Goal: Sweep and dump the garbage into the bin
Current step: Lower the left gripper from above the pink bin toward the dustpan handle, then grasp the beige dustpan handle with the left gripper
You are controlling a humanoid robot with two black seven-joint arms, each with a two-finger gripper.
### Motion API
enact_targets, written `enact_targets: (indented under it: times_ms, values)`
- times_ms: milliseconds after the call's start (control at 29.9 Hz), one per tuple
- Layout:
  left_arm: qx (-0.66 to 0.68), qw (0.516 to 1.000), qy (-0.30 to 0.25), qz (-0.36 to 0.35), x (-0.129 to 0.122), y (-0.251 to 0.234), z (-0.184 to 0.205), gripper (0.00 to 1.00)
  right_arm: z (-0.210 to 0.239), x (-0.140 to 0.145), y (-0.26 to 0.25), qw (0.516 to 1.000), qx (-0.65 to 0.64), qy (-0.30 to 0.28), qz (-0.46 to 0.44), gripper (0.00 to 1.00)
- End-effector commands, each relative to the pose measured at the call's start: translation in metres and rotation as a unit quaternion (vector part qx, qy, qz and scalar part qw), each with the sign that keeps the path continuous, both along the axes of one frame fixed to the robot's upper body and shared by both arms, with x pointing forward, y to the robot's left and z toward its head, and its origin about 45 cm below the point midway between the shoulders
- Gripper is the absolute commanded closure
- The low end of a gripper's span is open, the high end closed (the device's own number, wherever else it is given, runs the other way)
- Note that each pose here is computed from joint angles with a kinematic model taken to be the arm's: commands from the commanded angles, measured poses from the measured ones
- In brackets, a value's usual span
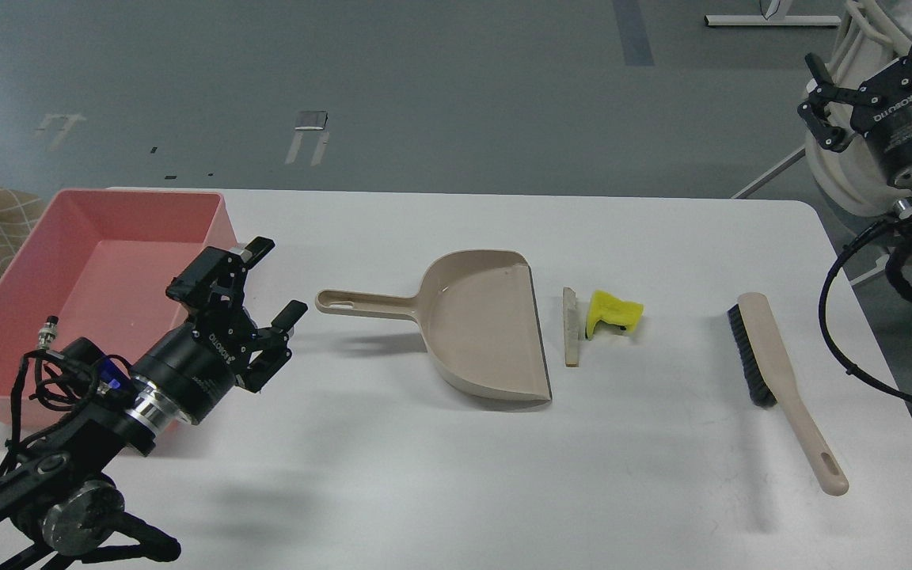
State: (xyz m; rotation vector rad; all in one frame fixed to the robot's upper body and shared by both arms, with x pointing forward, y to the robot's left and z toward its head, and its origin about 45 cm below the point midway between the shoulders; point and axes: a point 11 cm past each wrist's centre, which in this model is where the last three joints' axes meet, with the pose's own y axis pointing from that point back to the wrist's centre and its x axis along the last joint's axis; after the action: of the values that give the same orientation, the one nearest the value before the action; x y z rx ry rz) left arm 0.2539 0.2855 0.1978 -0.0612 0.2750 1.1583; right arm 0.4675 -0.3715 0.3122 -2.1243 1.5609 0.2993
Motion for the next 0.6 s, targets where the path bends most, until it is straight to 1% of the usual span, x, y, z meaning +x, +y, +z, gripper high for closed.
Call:
enact_targets:
  times_ms: [0,33,201,301,401,568]
  values:
    - [0.004,1.000,0.018,0.007,-0.001,-0.003,-0.009,0.23,0.001,-0.001,-0.005,1.000,-0.004,0.000,-0.004,0.00]
    - [0.009,1.000,0.030,0.005,-0.001,-0.003,-0.012,0.26,0.002,-0.002,-0.008,1.000,-0.004,-0.001,-0.007,0.00]
    - [0.015,0.999,0.051,0.006,-0.004,-0.002,-0.022,0.27,-0.001,-0.006,-0.012,1.000,-0.001,0.000,-0.010,0.00]
    - [0.024,0.997,0.075,-0.003,-0.007,-0.007,-0.039,0.27,-0.005,-0.012,-0.014,1.000,-0.003,0.002,-0.010,0.00]
    - [0.031,0.996,0.087,-0.013,-0.007,-0.012,-0.044,0.26,-0.007,-0.013,-0.017,1.000,-0.005,0.005,-0.013,0.00]
    - [0.044,0.995,0.087,-0.012,-0.003,-0.007,-0.047,0.27,-0.009,-0.013,-0.016,1.000,-0.003,0.006,-0.012,0.00]
